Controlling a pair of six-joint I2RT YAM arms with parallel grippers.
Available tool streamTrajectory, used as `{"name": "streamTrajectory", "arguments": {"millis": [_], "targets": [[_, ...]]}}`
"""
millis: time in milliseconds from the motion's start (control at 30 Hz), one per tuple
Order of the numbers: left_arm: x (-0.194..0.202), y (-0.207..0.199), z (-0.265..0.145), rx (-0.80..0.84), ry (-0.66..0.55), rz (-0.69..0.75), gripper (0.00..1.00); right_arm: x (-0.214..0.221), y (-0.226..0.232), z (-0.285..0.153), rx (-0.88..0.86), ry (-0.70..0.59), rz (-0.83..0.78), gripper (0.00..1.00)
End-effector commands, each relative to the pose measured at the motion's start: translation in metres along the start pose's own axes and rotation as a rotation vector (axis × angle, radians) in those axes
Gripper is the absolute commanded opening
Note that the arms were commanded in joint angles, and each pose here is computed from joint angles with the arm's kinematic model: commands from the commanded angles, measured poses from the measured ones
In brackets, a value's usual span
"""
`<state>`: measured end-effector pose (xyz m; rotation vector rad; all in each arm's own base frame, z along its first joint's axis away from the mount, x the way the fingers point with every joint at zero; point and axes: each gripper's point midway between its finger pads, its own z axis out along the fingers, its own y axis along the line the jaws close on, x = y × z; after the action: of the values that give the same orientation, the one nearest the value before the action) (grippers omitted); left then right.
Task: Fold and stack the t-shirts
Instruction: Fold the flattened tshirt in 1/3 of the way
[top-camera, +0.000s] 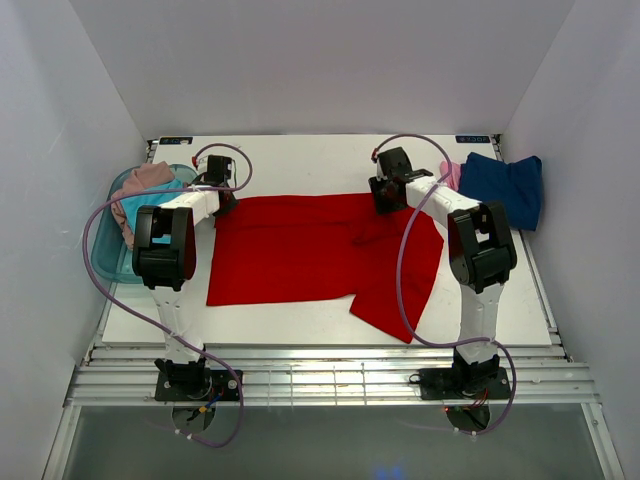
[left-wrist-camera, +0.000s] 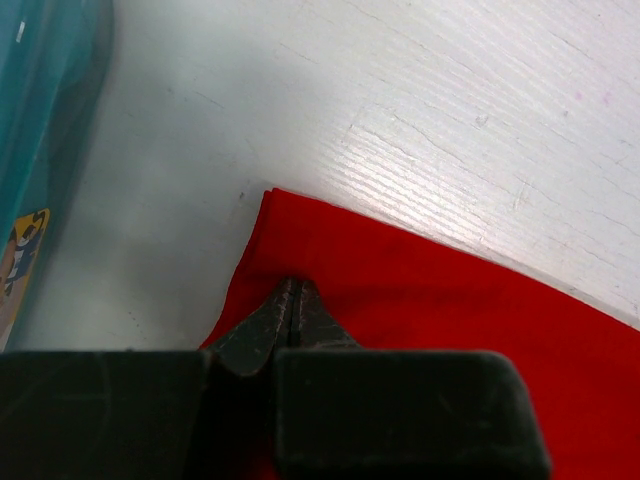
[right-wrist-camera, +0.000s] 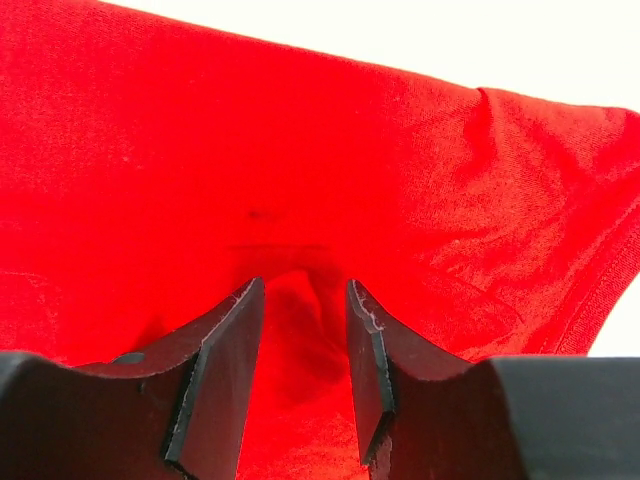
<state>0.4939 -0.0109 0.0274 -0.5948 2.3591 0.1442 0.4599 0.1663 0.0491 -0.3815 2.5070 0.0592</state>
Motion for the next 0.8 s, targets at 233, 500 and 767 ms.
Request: {"name": "streamTrajectory", "arguments": {"millis": [233,500,767], "targets": [[-0.013,-0.001,-0.015,0.013,-0.021,0.001,0.08,-0.027,0.000,-0.004,-0.017,-0.064,-0.017,0.43],[-0.013,-0.001,-0.016,0.015,-0.020,0.001,0.07,-0.010,0.003,0.004,-0.038,-0.010,-0.025,0.39],[-0.016,-0.001,-0.017,0.012,-0.028,-0.001,0.07,0.007,0.005,0.010,-0.046,0.042,-0.028,0.35]]}}
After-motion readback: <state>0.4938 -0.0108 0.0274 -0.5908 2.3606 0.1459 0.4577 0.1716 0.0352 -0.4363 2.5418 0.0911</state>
